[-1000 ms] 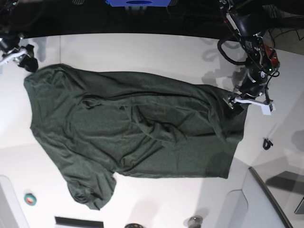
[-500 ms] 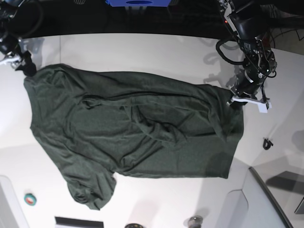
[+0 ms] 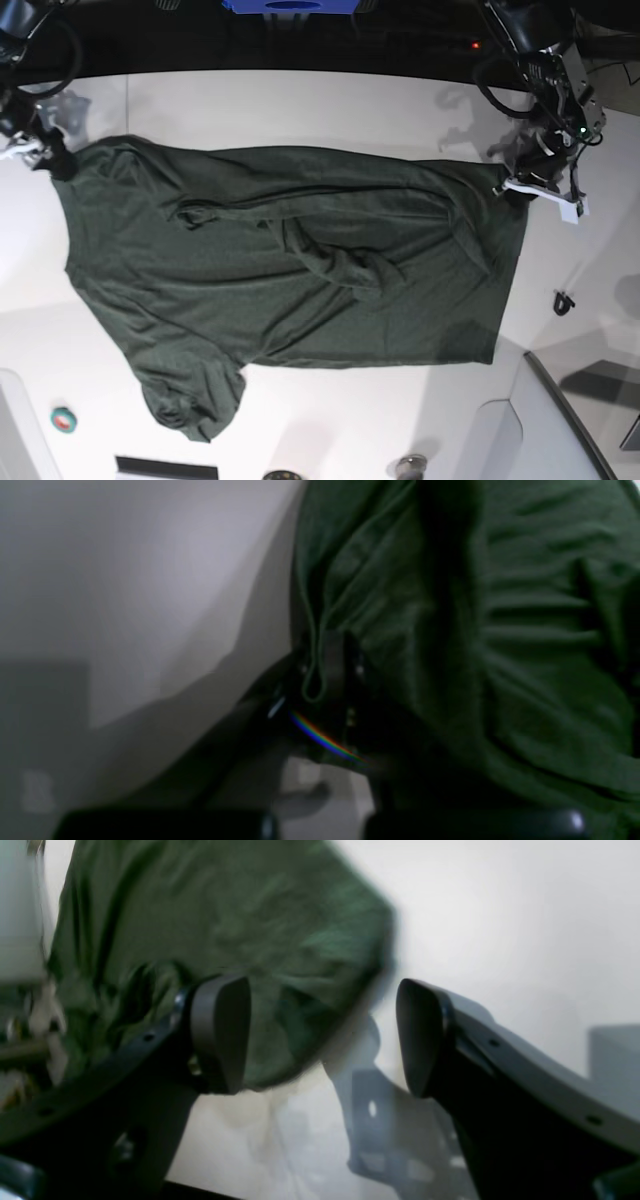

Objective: Layout the t-shirt on the table in an organized manner, then fold the t-shirt properly
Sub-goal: 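Regrasp the shirt edge corners with both grippers, then lift the shirt edge with both grippers and pull it straight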

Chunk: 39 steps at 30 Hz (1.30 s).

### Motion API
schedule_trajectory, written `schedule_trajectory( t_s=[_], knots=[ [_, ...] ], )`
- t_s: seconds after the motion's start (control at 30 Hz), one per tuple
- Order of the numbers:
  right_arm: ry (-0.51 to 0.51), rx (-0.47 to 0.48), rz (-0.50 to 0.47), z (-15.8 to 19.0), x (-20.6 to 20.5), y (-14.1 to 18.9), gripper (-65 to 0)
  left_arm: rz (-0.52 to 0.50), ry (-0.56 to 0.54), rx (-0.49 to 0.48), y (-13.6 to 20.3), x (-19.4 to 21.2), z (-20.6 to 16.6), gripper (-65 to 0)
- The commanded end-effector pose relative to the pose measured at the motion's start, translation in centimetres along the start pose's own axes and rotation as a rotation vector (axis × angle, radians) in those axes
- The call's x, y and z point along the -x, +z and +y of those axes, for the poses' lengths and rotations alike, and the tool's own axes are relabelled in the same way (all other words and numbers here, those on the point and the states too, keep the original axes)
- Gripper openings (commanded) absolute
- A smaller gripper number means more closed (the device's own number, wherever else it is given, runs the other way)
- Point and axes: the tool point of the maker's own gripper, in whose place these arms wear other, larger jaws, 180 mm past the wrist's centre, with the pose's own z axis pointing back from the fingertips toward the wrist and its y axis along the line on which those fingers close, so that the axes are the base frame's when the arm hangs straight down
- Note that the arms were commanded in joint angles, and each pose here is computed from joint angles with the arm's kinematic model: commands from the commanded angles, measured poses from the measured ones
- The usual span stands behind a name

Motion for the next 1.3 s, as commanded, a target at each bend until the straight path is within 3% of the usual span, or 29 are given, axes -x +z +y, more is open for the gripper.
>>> schedule_trajectory(
  t_s=[0.0,0.1,0.17,0.3,0.37,0.5,0.73,0.93,1.27],
  knots=[
    [0.038,-0.014,-0.007,0.6,-1.0,0.0,-22.5,-0.040,-0.011,0.013,0.2,-1.5,-0.2,-65.0],
    [0.048,-0.035,0.016,1.4,-0.4,-0.9,-23.1,-0.042,-0.013,0.013,0.3,-1.6,-0.3,-65.0],
    [0.047,-0.036,0.013,1.5,-0.5,-0.9,-28.7,-0.044,-0.014,0.013,0.3,-1.7,-0.3,-65.0],
    [0.046,-0.034,0.005,1.3,-0.8,-0.7,-55.7,-0.031,-0.016,0.005,0.6,-1.0,0.1,-65.0],
    [0.028,-0.020,-0.019,0.7,-1.3,-0.1,-64.4,-0.036,-0.026,0.002,0.9,-1.1,0.2,-65.0],
    [0.010,0.006,-0.045,-0.3,-1.9,1.3,-64.1,-0.042,-0.069,-0.014,2.4,-0.9,0.8,-65.0],
    [0.003,0.075,0.024,-0.9,-0.8,4.2,-64.2,-0.018,-0.112,-0.042,4.4,0.7,2.0,-65.0],
    [-0.069,0.112,0.036,-1.4,1.1,4.6,-64.2,0.001,-0.108,-0.050,4.6,1.6,2.4,-65.0],
    [-0.079,0.119,0.047,-1.6,2.1,4.8,-64.2,-0.008,-0.112,-0.049,4.6,1.2,2.4,-65.0]
  ],
)
